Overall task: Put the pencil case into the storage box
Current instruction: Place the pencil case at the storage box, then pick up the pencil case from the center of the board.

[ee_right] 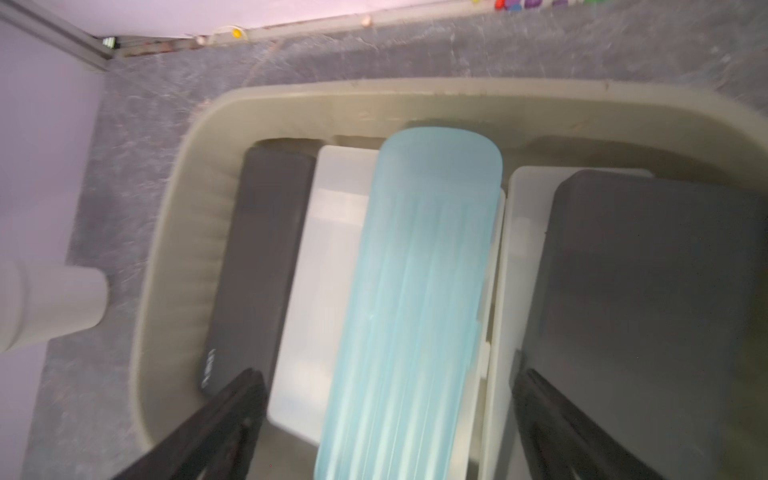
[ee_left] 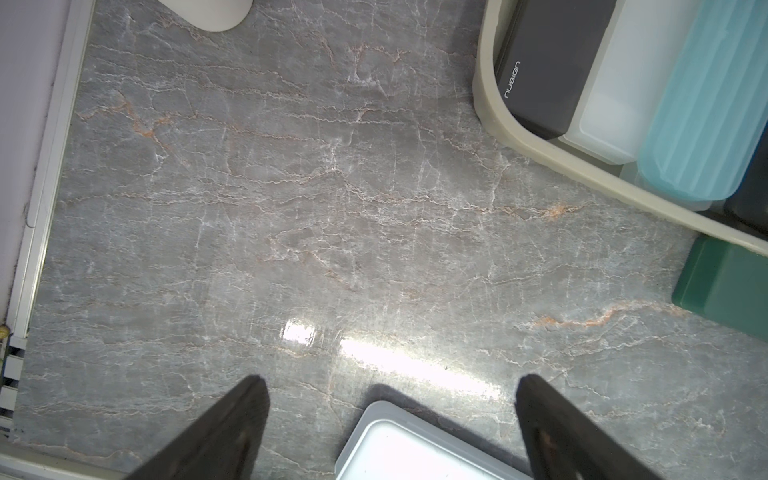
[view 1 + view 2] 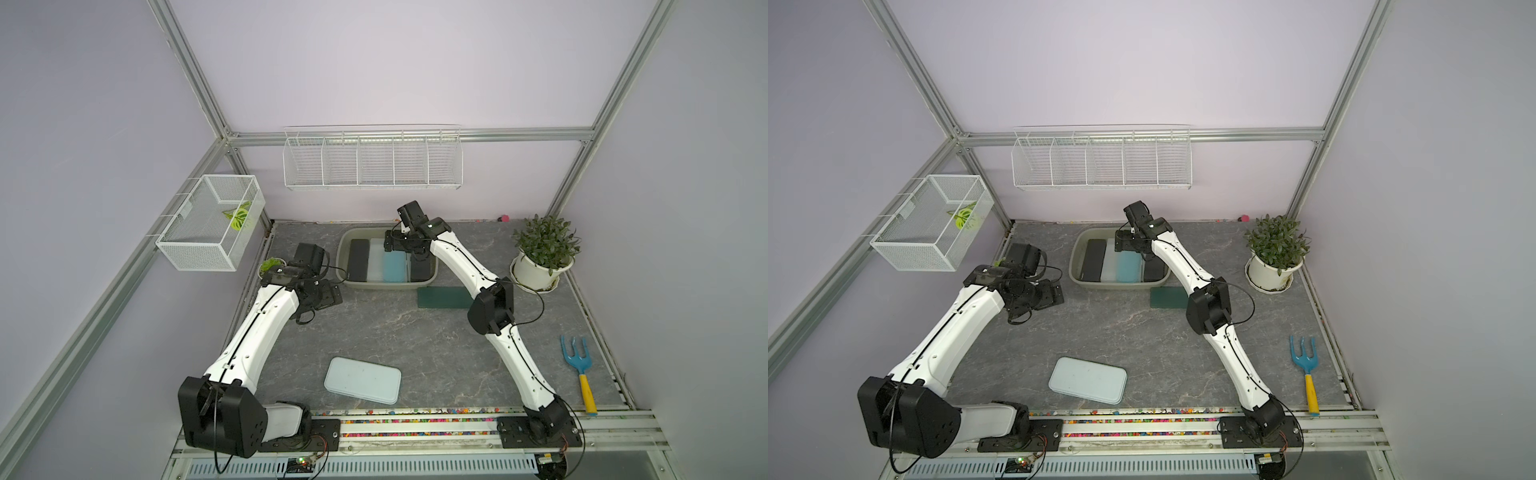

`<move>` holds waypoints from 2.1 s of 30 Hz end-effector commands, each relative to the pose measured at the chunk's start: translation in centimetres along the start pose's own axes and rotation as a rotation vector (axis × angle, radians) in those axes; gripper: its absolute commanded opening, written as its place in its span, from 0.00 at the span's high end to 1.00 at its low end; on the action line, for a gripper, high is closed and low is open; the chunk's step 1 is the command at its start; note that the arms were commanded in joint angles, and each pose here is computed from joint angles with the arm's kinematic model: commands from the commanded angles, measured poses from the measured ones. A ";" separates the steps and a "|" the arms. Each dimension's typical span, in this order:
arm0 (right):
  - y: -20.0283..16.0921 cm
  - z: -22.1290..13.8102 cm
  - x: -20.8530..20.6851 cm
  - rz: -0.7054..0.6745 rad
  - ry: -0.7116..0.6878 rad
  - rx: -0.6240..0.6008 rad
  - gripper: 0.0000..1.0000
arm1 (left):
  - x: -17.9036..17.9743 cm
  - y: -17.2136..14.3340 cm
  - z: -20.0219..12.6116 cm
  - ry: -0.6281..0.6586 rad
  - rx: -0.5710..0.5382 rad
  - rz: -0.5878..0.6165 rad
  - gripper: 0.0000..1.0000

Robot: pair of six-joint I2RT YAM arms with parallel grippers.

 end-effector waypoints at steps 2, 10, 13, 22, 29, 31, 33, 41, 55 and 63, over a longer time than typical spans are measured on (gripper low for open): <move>0.0 -6.3 3.7 -0.179 0.190 -0.016 0.08 | 0.6 -1.5 -0.8 -0.031 0.063 -0.109 0.05; -9.8 -10.3 4.2 -0.226 0.435 0.255 0.21 | 1.2 -10.1 -1.2 -0.091 0.359 -0.286 0.09; -14.0 -10.9 3.7 -0.249 0.413 0.349 0.21 | 0.7 -14.0 -1.7 -0.080 0.435 -0.282 0.16; -20.1 -11.2 1.8 -0.275 0.375 0.524 0.17 | -1.0 -21.8 0.8 -0.053 0.525 -0.300 0.16; -20.4 -11.7 4.0 -0.323 0.413 0.536 0.15 | -2.0 -22.6 3.1 -0.020 0.453 -0.335 0.05; -20.7 -11.8 4.8 -0.342 0.420 0.548 0.15 | -1.6 -22.6 3.6 0.004 0.425 -0.349 0.05; -21.2 -11.7 5.3 -0.356 0.424 0.564 0.15 | -0.8 -22.5 4.0 0.025 0.393 -0.365 0.04; -21.9 -11.4 6.0 -0.364 0.430 0.587 0.14 | 1.1 -21.5 4.8 -0.013 0.238 -0.461 0.03; -25.3 -9.7 9.0 -0.346 0.535 0.704 0.14 | 3.9 -19.1 7.8 -0.054 -0.065 -0.609 0.04; -26.7 -9.0 10.0 -0.299 0.615 0.774 0.13 | -0.1 -16.1 8.5 -0.219 -0.088 -0.546 0.04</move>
Point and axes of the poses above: each gripper's point midway between its finger pads, its own z axis out along the fingers, its own x axis along the line the jaws close on, y = z × x, the point moved 7 cm from there along -z, back along the fingers, and after that the axes turned 6 degrees about -z, right-handed, at the moved point
